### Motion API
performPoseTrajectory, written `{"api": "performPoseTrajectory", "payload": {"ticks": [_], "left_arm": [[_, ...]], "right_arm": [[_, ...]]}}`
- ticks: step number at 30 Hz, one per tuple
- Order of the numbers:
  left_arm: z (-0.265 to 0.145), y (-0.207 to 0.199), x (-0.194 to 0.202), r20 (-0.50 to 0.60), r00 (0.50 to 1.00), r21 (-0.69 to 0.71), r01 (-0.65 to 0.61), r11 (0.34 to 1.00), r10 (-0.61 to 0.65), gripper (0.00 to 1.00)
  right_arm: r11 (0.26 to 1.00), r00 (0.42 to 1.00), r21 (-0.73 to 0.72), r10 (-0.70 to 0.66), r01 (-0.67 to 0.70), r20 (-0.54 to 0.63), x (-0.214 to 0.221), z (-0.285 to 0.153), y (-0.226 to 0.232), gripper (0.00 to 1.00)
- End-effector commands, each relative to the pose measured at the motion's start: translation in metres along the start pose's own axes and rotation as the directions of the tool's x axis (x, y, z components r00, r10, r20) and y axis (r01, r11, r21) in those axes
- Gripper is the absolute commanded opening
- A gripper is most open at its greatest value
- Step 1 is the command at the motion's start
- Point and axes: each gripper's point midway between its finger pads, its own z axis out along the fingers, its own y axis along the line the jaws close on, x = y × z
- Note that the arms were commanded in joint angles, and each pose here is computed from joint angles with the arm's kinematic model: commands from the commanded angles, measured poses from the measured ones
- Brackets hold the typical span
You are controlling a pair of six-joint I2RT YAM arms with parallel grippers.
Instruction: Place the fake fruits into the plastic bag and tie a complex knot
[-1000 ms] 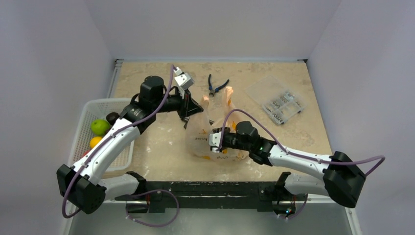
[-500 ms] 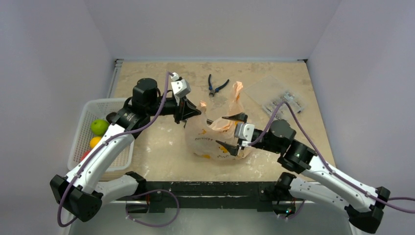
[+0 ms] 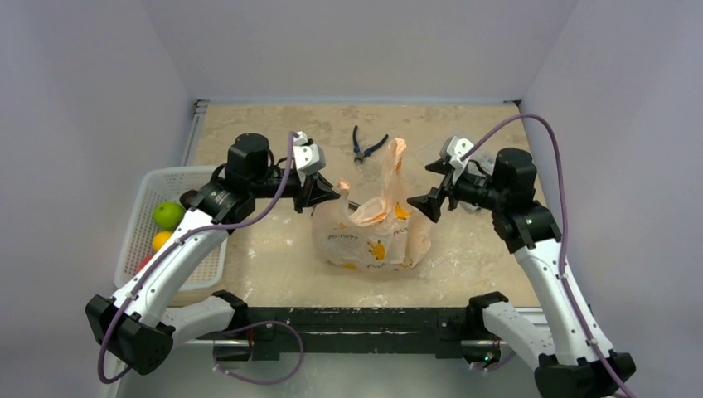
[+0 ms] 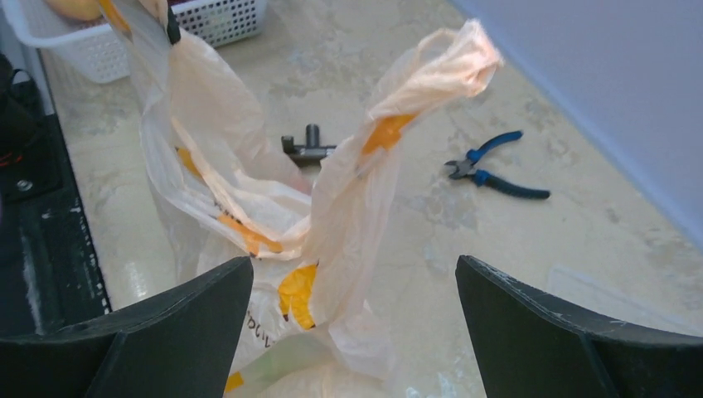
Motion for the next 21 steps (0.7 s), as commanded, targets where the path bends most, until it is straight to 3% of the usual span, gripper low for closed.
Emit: {"api": "performPoseTrajectory", "payload": {"ticks": [1, 15, 17, 21], "left_arm": [[0.0, -0.003, -0.008, 0.025, 0.997, 0.042, -0.074, 0.996, 0.073, 0.0], [0.001, -0.015, -0.005, 0.02, 0.971, 0.124, -0.24, 0.963, 0.239, 0.0], [0.002, -0.016, -0.004, 0.016, 0.963, 0.132, -0.268, 0.954, 0.269, 0.0], [0.006, -0.019, -0.007, 0.011, 0.95, 0.153, -0.31, 0.938, 0.312, 0.0]], "right_arm": [[0.981, 0.998, -0.189, 0.025, -0.034, -0.049, 0.019, 0.006, 0.017, 0.93], [0.93, 0.999, -0.367, 0.016, -0.034, -0.051, 0.034, 0.059, -0.008, 0.85], [0.914, 0.998, -0.402, 0.034, -0.051, -0.049, 0.033, 0.063, -0.003, 0.77], [0.887, 0.998, -0.457, 0.043, -0.063, -0.054, 0.032, 0.073, 0.019, 0.47]]}}
